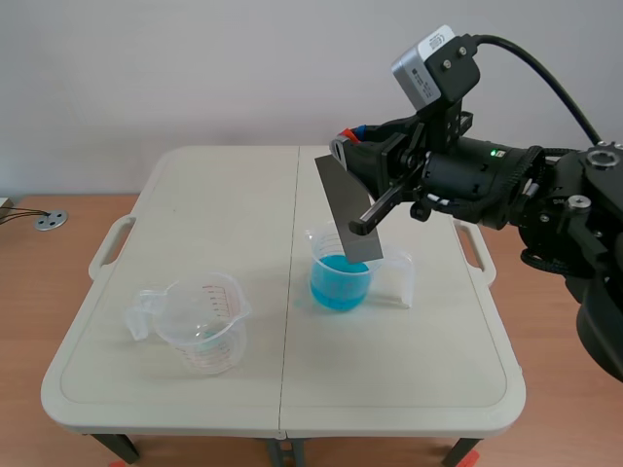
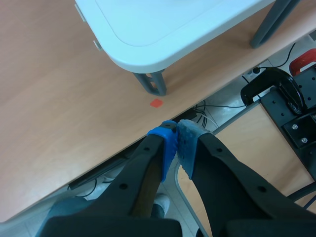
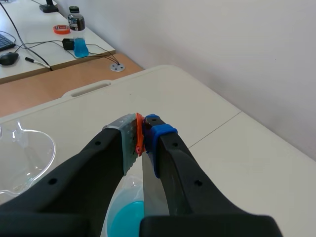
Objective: Hold the metal plate by the orange handle, dip it into the blue solution, take it out and point at it, then put the plate back in the beaker on the left.
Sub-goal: 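Lower the plate into the blue solution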
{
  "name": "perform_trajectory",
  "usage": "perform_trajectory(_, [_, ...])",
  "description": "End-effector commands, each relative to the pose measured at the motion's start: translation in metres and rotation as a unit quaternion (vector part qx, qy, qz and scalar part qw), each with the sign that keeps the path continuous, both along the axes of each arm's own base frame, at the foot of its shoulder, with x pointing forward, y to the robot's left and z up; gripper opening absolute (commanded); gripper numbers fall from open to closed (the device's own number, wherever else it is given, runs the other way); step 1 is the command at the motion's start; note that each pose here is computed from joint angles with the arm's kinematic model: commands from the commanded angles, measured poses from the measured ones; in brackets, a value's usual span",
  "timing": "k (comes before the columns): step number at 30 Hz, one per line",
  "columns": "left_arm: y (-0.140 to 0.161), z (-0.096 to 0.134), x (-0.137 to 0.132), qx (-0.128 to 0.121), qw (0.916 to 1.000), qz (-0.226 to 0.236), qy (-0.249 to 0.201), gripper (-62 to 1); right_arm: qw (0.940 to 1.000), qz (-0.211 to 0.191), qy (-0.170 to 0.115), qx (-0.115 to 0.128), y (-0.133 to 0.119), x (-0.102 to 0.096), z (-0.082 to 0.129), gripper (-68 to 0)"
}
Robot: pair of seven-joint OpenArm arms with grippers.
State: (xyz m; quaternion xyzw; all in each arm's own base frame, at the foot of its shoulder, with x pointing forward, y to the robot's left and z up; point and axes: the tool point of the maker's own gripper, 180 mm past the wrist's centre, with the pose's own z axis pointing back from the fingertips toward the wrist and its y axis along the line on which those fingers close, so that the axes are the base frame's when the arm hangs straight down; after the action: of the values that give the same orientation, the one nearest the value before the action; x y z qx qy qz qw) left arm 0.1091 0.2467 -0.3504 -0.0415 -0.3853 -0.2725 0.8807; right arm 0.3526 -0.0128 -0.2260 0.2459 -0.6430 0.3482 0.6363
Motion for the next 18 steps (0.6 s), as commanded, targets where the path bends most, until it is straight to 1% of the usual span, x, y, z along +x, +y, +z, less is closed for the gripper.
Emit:
perform_trajectory(1, [-0.0044,0.0030,0.0022,-0.011,0.9999,0.004,-0.009,-59.4,0.9998,-0.010,-0.016,0.009,-0.0029,0.0055,0.0098,-66.2])
perform_trajectory(5, [-0.0043,0.0028,0.0021,-0.010,0.9999,0.004,-0.008,-59.4,0.9994,-0.008,-0.026,0.022,-0.0014,0.0050,0.0156,-66.2])
perform_trajectory(7, [-0.0043,0.0028,0.0021,-0.010,0.9999,0.004,-0.008,-59.4,0.9993,-0.005,-0.030,0.024,0.0004,0.0046,0.0173,-66.2])
perform_trajectory(11, [-0.0042,0.0028,0.0021,-0.010,0.9999,0.004,-0.008,-59.4,0.9993,0.001,-0.030,0.023,0.0048,0.0033,0.0170,-66.2])
perform_trajectory(15, [-0.0042,0.0027,0.0020,-0.010,0.9999,0.004,-0.008,-59.4,0.9990,-0.002,-0.034,0.027,0.0051,0.0038,0.0189,-66.2])
perform_trajectory(17, [-0.0041,0.0026,0.0020,-0.010,0.9999,0.004,-0.008,-59.4,0.9992,-0.002,-0.033,0.023,0.0049,0.0039,0.0176,-66.2])
perform_trajectory(18, [-0.0041,0.0025,0.0018,-0.010,0.9999,0.004,-0.007,-59.4,0.9993,-0.002,-0.032,0.017,0.0049,0.0040,0.0157,-66.2])
